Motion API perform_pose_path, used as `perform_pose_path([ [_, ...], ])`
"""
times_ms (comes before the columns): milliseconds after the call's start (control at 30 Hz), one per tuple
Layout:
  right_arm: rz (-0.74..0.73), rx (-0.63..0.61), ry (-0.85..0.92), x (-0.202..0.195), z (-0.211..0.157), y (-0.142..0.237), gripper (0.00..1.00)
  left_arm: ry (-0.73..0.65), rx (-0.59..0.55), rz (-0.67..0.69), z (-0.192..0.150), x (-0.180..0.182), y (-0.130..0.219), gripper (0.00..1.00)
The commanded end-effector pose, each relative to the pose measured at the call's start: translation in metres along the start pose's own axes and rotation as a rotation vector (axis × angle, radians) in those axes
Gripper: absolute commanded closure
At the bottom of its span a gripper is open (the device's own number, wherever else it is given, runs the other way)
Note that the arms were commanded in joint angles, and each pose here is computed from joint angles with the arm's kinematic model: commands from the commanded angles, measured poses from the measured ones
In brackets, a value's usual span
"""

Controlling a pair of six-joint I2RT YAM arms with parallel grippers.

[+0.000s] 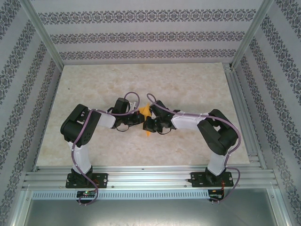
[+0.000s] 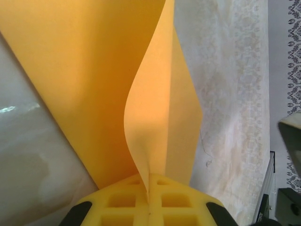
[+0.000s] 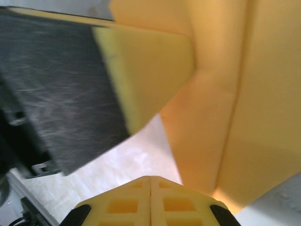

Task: Fold a paper plane with a square sheet of paper (pick it up from the middle)
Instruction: Fourth fold the wing at the center of the table.

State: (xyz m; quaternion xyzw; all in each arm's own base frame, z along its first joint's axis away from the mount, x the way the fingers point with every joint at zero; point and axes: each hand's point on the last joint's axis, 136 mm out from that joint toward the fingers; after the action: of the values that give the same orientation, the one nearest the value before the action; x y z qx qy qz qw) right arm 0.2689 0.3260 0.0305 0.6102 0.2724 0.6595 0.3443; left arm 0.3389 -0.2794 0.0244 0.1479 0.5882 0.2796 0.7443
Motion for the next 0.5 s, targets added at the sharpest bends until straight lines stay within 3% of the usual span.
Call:
perform_pose_path([
  [0, -0.092, 0.023, -0.042, -0.036, -0.013, -0.014, 0.93, 0.010, 0.004, 0.071, -0.006, 0.027, -0.010, 0.95],
  [333, -0.206, 0.083, -0.090, -0.079, -0.041, -0.021, 0.94, 0.010, 0.005, 0.071, -0.004, 0.025, -0.010, 0.92],
  [467, -0.212, 0.076, -0.085, -0.078, -0.040, -0.019, 0.95, -0.006, -0.006, 0.079, 0.005, 0.016, -0.005, 0.81],
])
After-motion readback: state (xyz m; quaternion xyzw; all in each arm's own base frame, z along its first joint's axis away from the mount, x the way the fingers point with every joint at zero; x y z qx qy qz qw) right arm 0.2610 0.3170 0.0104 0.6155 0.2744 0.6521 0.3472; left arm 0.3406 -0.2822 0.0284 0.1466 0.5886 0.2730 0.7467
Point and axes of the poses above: each hand's point on the last joint's axis, 136 mm out from that joint toward the fingers, its own y axis back along the fingers, its own x axis along the line the jaws close on, z = x × y
